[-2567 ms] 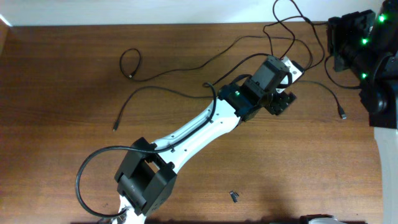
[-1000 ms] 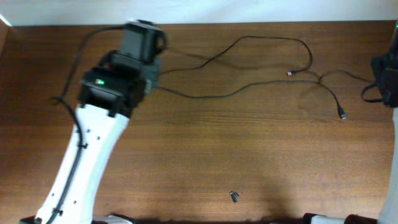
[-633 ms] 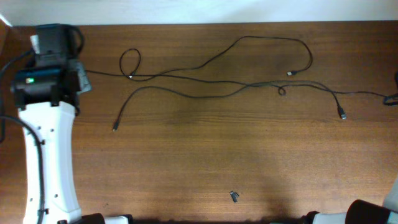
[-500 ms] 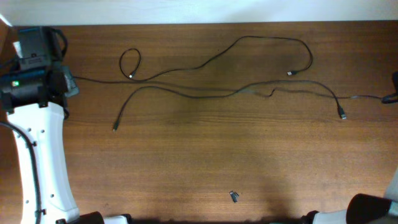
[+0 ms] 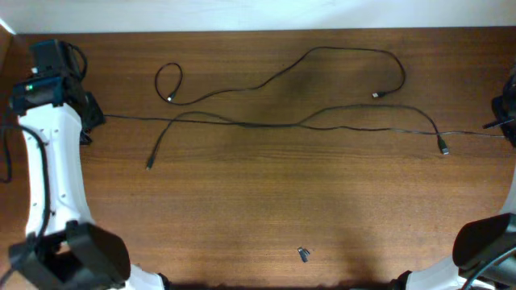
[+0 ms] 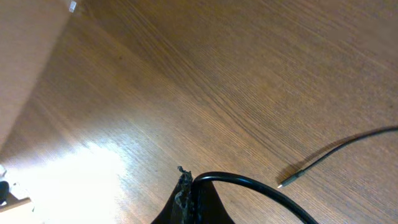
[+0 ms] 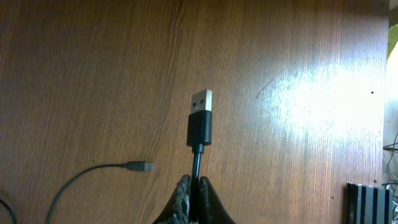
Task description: Untangle cables
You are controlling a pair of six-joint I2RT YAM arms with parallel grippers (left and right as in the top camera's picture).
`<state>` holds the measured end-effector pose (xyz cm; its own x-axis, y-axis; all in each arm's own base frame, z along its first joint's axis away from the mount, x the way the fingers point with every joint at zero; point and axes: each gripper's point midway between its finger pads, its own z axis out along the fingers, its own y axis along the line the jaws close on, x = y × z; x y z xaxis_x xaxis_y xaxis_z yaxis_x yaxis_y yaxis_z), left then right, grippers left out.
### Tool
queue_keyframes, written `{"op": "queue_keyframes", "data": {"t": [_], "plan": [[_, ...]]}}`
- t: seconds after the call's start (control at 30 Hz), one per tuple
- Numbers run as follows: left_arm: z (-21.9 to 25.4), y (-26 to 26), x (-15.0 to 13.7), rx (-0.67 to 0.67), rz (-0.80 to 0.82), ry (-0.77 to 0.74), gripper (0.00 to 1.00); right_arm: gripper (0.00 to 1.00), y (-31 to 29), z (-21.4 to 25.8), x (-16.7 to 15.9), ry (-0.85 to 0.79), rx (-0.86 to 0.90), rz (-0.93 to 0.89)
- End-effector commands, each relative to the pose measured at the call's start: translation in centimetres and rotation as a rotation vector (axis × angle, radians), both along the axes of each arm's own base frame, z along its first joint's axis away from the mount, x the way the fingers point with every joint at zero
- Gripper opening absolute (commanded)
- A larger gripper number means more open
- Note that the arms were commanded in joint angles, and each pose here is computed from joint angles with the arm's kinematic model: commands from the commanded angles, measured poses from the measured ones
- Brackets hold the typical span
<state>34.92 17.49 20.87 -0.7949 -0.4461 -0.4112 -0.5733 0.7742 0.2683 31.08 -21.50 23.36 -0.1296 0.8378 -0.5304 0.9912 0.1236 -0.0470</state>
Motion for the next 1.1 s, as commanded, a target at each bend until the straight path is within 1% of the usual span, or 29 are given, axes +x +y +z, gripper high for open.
{"op": "queue_keyframes", "data": {"t": [0.0, 0.1, 0.17, 0.23, 0.33, 0.47, 0.57, 0.6, 0.87, 1.07], "plan": [[-3.7, 0.8, 0.4, -0.029, 0.031, 0.09, 0.0, 0.04, -0.8, -0.5, -0.8, 0.048, -0.031, -0.012], [-5.3, 0.8, 0.7, -0.045, 0.03, 0.125, 0.0, 0.04, -0.7, -1.8, -1.0, 0.071, -0.021, -0.012], [-5.8, 0.8, 0.8, -0.051, 0.029, 0.139, 0.0, 0.04, -0.3, -3.7, -1.0, 0.087, 0.011, -0.005], [-6.0, 0.7, 0.5, -0.055, 0.029, 0.151, 0.0, 0.04, 0.5, -5.7, -0.3, 0.061, 0.07, 0.009], [-7.7, 0.3, -0.3, -0.073, 0.026, 0.189, 0.0, 0.04, 0.8, -7.8, -0.2, 0.061, 0.094, 0.014], [-12.2, -1.5, -1.0, -0.168, 0.006, 0.201, 0.0, 0.04, 1.1, -10.7, -0.9, 0.091, 0.107, 0.013], [-14.8, -2.9, -1.0, -0.239, -0.013, 0.177, 0.0, 0.04, 1.2, -12.5, -1.1, 0.089, 0.106, 0.013], [-15.3, -2.9, -1.0, -0.24, -0.014, 0.171, 0.0, 0.04, 1.2, -12.9, -1.0, 0.085, 0.105, 0.013], [-16.4, -2.8, -0.7, -0.231, -0.017, 0.146, 0.0, 0.04, 1.3, -14.9, -1.4, 0.083, 0.103, 0.013], [-17.7, -3.2, -1.8, -0.242, -0.014, 0.175, 0.0, 0.04, 1.6, -16.9, -2.1, 0.091, 0.107, 0.013]]}}
